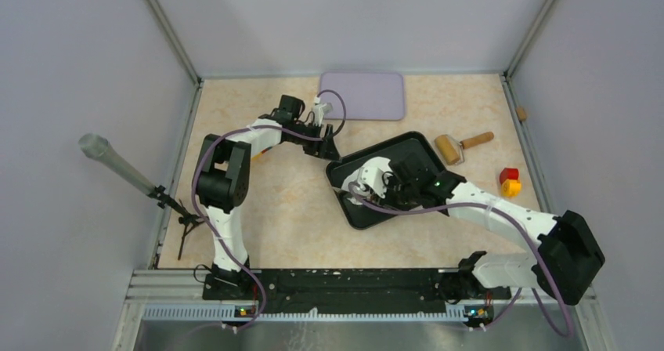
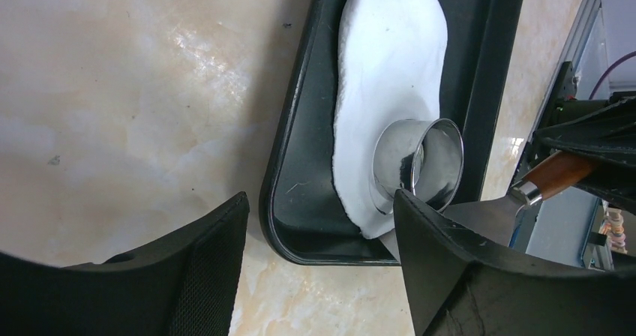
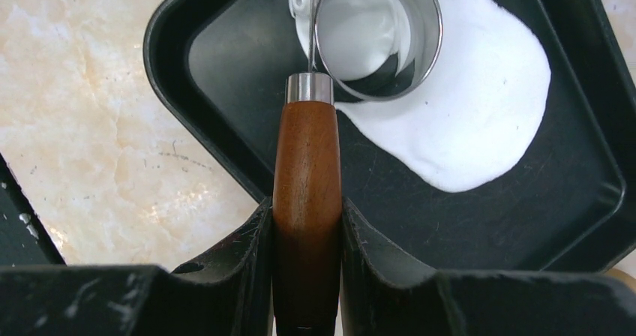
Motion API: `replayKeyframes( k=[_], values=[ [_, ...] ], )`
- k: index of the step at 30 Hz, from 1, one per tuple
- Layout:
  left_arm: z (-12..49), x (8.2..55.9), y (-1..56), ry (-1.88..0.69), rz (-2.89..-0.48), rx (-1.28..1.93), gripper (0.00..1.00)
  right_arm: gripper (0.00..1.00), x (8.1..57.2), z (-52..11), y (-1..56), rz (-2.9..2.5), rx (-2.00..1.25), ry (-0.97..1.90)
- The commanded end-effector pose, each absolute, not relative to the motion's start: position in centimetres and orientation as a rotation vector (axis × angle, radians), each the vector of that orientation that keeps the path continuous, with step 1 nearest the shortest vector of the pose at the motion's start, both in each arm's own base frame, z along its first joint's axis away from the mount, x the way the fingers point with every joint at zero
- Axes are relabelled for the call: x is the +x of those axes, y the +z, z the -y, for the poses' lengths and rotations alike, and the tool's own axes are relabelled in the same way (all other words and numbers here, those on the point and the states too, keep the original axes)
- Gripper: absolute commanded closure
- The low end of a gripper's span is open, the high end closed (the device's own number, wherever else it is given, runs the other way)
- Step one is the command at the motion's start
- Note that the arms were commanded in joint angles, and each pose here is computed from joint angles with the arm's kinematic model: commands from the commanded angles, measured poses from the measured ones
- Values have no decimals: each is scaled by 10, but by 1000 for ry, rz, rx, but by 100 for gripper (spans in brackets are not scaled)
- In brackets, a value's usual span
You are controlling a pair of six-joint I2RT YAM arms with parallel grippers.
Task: Roll out the dumpling wrappers from the dough
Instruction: Remove the dumpling wrapper from the work surface.
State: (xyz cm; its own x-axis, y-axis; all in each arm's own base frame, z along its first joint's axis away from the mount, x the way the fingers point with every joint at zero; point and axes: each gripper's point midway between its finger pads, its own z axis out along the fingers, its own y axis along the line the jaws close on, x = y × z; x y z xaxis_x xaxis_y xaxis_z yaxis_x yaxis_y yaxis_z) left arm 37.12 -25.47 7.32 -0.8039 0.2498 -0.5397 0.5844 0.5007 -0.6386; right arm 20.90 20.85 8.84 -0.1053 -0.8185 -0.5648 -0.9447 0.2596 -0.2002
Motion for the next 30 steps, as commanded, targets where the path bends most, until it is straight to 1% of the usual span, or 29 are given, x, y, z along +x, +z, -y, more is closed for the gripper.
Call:
replayKeyframes(
  k=[1, 10, 18, 21, 23, 26, 30],
  values=[
    [261, 372, 80, -1271, -2307, 727, 30, 100, 231, -245, 127, -1818, -1505, 292],
    [263, 369, 85, -1307, -2312, 699, 31, 100, 239, -262, 134, -1783, -1492, 227],
    [266, 367, 88, -1342, -2302, 696, 34, 100, 252, -257, 147, -1785, -1483, 106],
    [266, 366, 89, -1347, -2301, 693, 33, 100, 251, -253, 153, -1791, -1522, 79],
    [266, 366, 90, -1346, -2297, 693, 30, 100, 241, -257, 158, -1785, -1568, 140],
    [267, 367, 95, -1351, -2286, 691, 27, 100, 213, -266, 167, -1772, -1662, 317],
    [268, 367, 97, -1367, -2278, 689, 27, 100, 193, -265, 166, -1795, -1735, 403]
  ],
)
